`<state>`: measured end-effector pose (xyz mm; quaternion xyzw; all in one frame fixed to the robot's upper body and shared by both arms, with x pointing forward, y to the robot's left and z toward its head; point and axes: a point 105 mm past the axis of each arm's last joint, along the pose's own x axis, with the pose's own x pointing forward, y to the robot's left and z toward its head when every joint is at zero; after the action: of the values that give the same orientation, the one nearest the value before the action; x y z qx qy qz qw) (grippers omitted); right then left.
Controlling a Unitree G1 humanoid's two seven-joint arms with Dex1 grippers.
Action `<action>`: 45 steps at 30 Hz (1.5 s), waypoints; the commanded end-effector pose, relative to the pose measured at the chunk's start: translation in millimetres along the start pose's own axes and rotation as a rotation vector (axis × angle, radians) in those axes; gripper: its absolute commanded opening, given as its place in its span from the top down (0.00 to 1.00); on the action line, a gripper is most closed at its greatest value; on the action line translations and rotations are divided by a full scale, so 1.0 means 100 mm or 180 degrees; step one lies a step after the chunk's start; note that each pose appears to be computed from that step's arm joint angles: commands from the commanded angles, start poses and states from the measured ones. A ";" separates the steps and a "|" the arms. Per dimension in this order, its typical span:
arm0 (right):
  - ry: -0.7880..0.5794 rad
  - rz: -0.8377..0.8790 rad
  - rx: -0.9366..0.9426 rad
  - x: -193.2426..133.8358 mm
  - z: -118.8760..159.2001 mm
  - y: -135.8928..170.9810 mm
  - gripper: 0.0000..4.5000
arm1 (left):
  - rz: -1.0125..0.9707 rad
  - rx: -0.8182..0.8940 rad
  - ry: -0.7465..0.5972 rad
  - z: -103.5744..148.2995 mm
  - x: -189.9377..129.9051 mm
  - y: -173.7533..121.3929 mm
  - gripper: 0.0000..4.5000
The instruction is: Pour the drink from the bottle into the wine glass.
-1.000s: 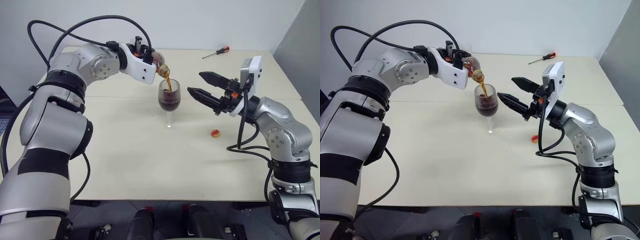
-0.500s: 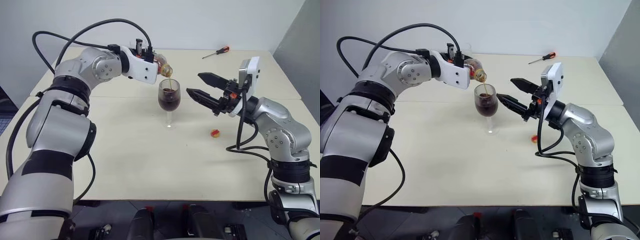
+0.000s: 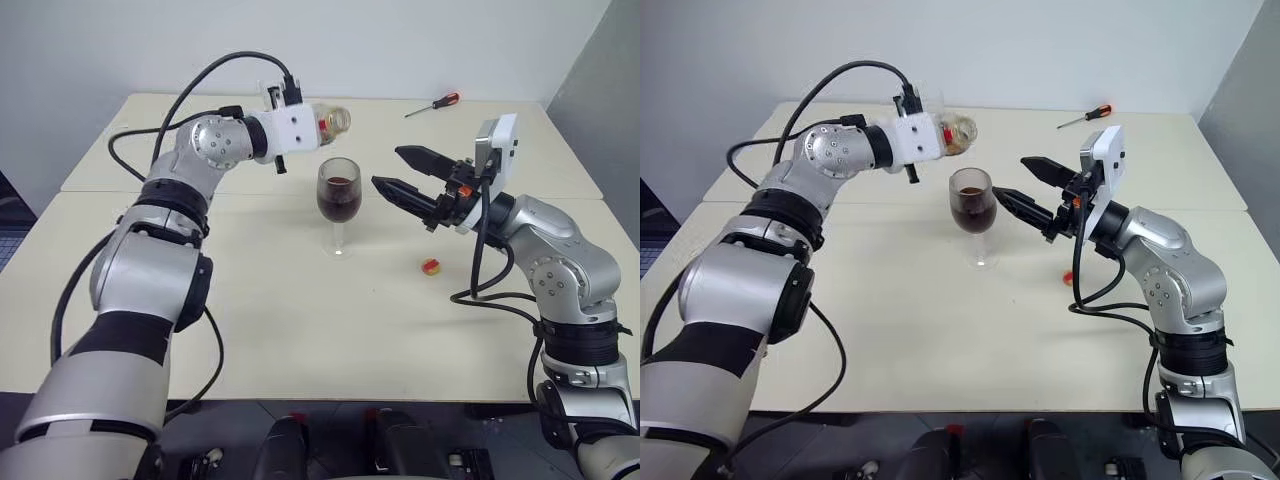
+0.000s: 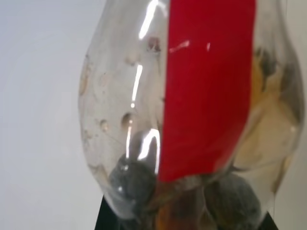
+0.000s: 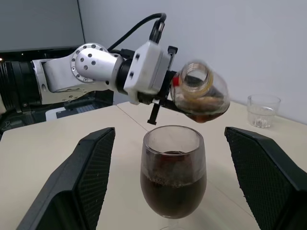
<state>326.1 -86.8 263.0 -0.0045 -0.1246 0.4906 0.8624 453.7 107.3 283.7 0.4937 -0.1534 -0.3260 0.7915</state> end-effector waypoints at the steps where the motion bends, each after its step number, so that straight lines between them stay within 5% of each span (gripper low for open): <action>1: -0.0146 0.0085 -0.0119 0.00 0.16 0.10 0.13 | 0.0401 -0.0568 -0.0274 0.12 -0.08 0.31 0.82; 12: 0.0192 0.0732 -0.0193 -0.14 -0.23 0.75 0.13 | 0.1661 -0.2195 -0.0276 -0.40 -0.62 0.69 0.82; 26: 0.0176 0.0203 0.0091 -0.10 -0.53 0.72 0.13 | 0.2372 -0.3038 0.0442 -1.40 -1.37 -0.07 0.82; 43: 0.0120 0.0038 0.0150 -0.02 -0.56 0.76 0.13 | 0.2269 -0.3330 0.1177 -1.86 -1.48 -0.73 0.82; 45: 0.0119 0.0024 0.0157 -0.02 -0.56 0.75 0.13 | 0.2281 -0.3292 0.1213 -1.88 -1.50 -0.73 0.67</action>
<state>278.9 -44.9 185.6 0.0085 -0.0680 0.4932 0.8672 423.8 304.3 137.9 0.0005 0.0154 0.0062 0.9999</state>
